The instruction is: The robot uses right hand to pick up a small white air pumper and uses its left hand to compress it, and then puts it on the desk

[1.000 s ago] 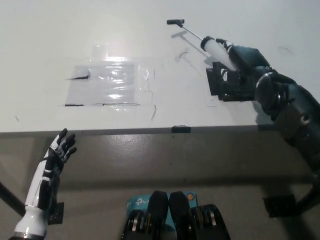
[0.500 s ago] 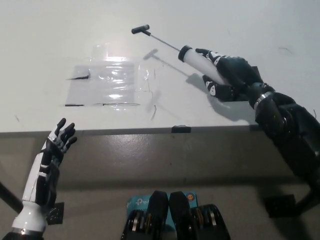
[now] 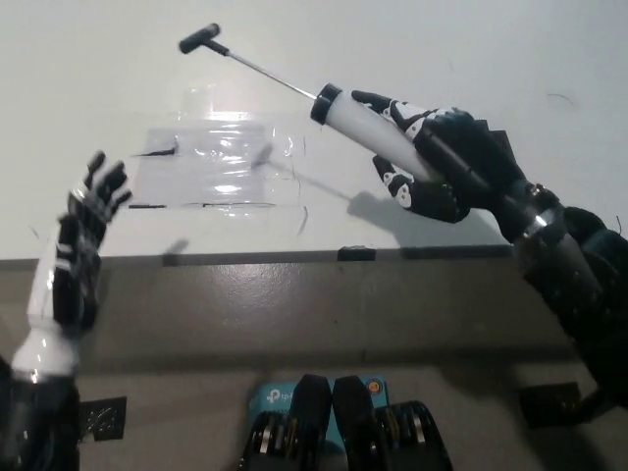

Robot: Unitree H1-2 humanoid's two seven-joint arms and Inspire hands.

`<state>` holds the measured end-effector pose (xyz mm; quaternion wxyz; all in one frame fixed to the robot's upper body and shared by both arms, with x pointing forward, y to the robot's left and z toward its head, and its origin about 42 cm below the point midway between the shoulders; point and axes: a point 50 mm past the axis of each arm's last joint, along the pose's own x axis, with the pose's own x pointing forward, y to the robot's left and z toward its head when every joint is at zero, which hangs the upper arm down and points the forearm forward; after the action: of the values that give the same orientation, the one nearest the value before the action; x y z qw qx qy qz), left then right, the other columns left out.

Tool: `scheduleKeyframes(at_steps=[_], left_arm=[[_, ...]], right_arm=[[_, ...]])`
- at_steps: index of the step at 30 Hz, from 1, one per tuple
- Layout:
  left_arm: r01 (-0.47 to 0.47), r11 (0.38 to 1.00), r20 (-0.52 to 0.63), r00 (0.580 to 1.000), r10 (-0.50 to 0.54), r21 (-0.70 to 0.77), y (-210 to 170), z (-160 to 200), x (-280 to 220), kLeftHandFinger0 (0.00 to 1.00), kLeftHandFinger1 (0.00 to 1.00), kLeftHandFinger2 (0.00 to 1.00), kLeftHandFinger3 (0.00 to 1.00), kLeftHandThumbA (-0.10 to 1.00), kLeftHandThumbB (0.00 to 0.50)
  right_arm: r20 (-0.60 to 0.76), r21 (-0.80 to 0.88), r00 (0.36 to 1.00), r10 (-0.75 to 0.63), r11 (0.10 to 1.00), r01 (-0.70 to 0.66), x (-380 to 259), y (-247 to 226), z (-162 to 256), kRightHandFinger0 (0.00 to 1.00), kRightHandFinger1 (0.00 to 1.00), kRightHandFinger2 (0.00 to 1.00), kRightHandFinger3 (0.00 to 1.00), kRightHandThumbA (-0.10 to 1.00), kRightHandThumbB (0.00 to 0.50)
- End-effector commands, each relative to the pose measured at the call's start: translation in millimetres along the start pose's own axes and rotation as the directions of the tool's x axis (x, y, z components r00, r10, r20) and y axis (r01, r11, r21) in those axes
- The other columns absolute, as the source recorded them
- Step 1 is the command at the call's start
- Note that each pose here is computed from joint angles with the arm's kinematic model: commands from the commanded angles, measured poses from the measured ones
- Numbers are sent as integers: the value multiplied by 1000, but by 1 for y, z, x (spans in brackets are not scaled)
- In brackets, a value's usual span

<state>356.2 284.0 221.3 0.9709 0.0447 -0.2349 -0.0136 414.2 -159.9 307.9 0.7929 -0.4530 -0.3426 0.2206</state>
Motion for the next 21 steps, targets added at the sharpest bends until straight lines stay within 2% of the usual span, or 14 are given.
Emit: scheduleKeyframes(at_steps=[1, 5, 7, 14, 18, 21], left_arm=[[-68, 996, 45, 996, 71, -64, 11, 14, 32, 1000, 1000, 1000, 1000, 1000, 135], [-71, 995, 61, 995, 76, -73, 14, 21, 52, 1000, 1000, 1000, 1000, 1000, 198], [-74, 994, 63, 995, 79, -78, 15, 21, 58, 1000, 1000, 1000, 1000, 1000, 199], [-56, 991, 49, 997, 62, -118, 19, 29, 65, 1000, 1000, 1000, 1000, 1000, 230], [-21, 993, 53, 998, 27, -112, 15, 34, 67, 1000, 1000, 1000, 1000, 1000, 254], [16, 995, 83, 997, -8, -98, 12, 41, 66, 1000, 1000, 1000, 1000, 1000, 257]], right_arm=[[95, 18, 995, -8, 1000, 6, -5, -25, 24, 0, 435, 777, 810, -100, 148], [101, 4, 995, 9, 1000, -10, -12, -26, 40, 0, 435, 790, 809, -100, 176], [114, 20, 993, 16, 1000, -19, -16, -26, 46, 0, 426, 788, 802, -100, 165], [132, 18, 990, 40, 999, -43, -25, -20, 53, 0, 387, 762, 784, -100, 184], [125, 20, 991, 57, 998, -59, -37, -12, 54, 0, 372, 747, 761, -100, 158], [132, 9, 989, 68, 998, -70, -40, -5, 55, 0, 363, 743, 755, -100, 174]])
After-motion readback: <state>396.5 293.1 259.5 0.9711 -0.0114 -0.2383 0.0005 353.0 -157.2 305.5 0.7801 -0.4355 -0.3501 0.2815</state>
